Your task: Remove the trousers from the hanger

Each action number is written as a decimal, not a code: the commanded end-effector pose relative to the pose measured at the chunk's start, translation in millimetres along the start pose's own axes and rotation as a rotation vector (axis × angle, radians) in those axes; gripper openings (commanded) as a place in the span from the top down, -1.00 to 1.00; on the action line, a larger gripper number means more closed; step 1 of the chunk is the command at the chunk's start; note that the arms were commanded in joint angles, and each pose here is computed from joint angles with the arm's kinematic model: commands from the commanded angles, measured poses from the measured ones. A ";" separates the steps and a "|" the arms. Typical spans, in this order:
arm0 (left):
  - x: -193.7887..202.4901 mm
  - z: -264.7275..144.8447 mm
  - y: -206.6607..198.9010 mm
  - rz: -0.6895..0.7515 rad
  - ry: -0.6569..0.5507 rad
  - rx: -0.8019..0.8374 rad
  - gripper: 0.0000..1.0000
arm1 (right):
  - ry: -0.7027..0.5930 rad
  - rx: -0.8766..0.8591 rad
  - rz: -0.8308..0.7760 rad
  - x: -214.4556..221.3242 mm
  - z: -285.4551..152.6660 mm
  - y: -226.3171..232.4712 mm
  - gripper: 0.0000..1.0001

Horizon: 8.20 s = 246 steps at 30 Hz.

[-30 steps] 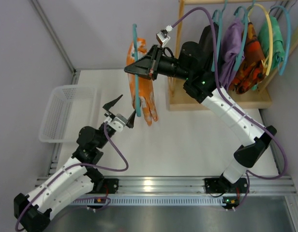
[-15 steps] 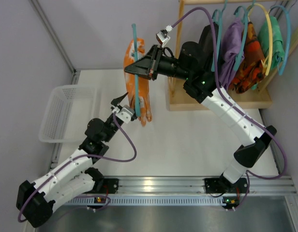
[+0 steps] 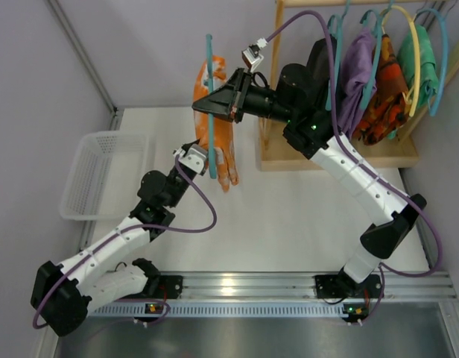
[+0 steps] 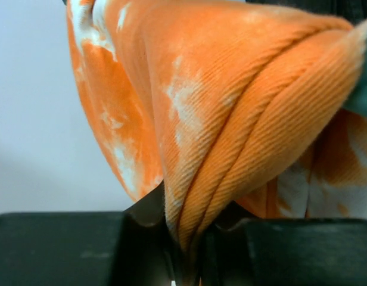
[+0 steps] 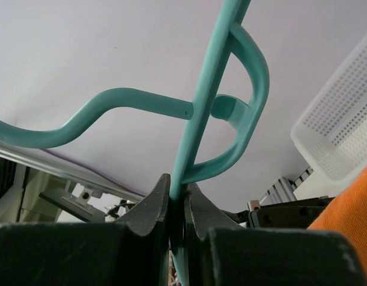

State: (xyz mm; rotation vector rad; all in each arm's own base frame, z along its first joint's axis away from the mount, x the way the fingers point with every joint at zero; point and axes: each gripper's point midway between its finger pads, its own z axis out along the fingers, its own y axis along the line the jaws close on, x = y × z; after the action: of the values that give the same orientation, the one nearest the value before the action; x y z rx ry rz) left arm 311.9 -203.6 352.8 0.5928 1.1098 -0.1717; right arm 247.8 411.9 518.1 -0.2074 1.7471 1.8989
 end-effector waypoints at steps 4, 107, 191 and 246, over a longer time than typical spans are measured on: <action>-51.6 0.1 25.7 -0.032 -0.149 -0.087 1.00 | -0.121 -0.219 -0.203 -26.7 -37.4 86.0 1.00; 192.4 -140.7 297.3 0.179 0.981 -0.822 0.23 | 0.081 0.144 -0.269 46.4 -95.2 -93.3 1.00; -116.5 89.3 -94.0 -0.453 0.383 0.125 1.00 | -0.306 0.395 -0.218 -70.9 -180.2 -61.8 -0.93; -72.1 220.3 -40.8 -0.649 0.368 0.046 1.00 | -0.498 0.498 -0.313 -103.0 -275.7 -41.9 -0.99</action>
State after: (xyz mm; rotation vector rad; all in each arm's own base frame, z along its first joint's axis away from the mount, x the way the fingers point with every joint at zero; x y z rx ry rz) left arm 428.8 -372.2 428.6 0.3645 1.7524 -0.6202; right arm 296.1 120.7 478.5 0.1902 1.6970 1.1336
